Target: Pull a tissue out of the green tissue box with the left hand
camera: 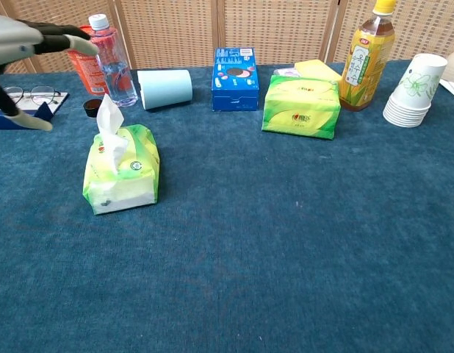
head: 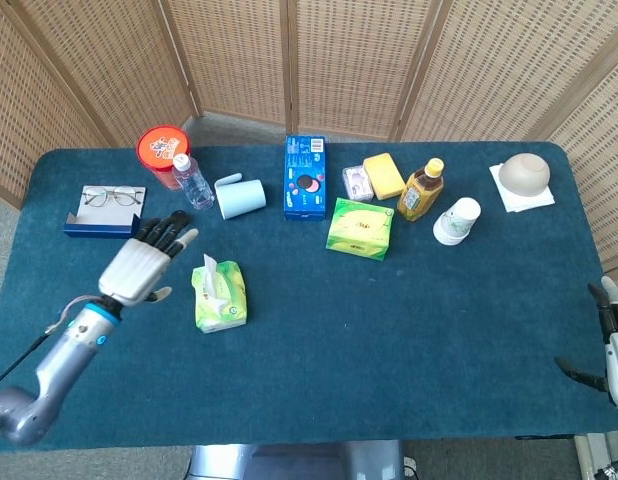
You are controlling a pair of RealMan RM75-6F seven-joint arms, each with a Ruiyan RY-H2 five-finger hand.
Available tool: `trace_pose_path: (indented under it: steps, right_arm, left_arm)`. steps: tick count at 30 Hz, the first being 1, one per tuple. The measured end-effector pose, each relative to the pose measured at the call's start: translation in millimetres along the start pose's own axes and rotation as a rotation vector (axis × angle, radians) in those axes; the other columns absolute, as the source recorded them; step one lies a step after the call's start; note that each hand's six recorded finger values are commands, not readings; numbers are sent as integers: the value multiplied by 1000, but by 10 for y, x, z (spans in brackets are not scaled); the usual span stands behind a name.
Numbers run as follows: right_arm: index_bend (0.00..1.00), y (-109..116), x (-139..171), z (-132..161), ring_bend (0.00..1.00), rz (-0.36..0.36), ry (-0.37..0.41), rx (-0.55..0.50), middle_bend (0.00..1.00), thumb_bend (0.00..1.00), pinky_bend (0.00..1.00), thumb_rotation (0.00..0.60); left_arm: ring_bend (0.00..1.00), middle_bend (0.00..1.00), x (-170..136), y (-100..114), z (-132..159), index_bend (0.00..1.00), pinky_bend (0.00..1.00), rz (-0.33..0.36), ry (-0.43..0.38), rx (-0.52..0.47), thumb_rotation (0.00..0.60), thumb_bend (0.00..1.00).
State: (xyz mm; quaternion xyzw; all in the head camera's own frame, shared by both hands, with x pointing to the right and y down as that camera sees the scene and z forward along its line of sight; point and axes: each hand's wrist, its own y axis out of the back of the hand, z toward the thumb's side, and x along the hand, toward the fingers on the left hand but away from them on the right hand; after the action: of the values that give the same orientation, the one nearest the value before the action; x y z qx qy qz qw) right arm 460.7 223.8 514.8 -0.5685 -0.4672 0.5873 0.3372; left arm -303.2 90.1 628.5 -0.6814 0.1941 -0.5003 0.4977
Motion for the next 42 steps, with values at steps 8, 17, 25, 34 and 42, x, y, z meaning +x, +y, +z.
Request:
trace_pose_path:
  steps: [8, 17, 25, 34, 42]
  right_arm:
    - [0, -1, -12, -13, 0, 3, -1, -5, 0, 0, 0, 600]
    - [0, -32, -25, -7, 0, 11, -1, 3, 0, 0, 0, 600]
    - [0, -50, -29, 0, 0, 15, 1, 3, 0, 0, 0, 600]
    - [0, -29, -21, 3, 0, 12, 8, -9, 0, 0, 0, 600]
    - [0, -56, -11, 33, 0, 19, 17, -1, 0, 0, 0, 600]
  left_arm:
    - [30, 12, 242, -28, 266, 108, 178, -33, -20, 62, 600, 0]
    - [448, 486, 357, -44, 588, 480, 634, -54, -73, 134, 600, 230]
    - [632, 699, 416, -106, 756, 705, 786, -8, -95, 153, 600, 403]
    - [700, 763, 386, -44, 792, 749, 827, 64, -96, 162, 600, 478]
    - [701, 764, 99, 398, 648, 750, 828, 199, -113, 105, 600, 478]
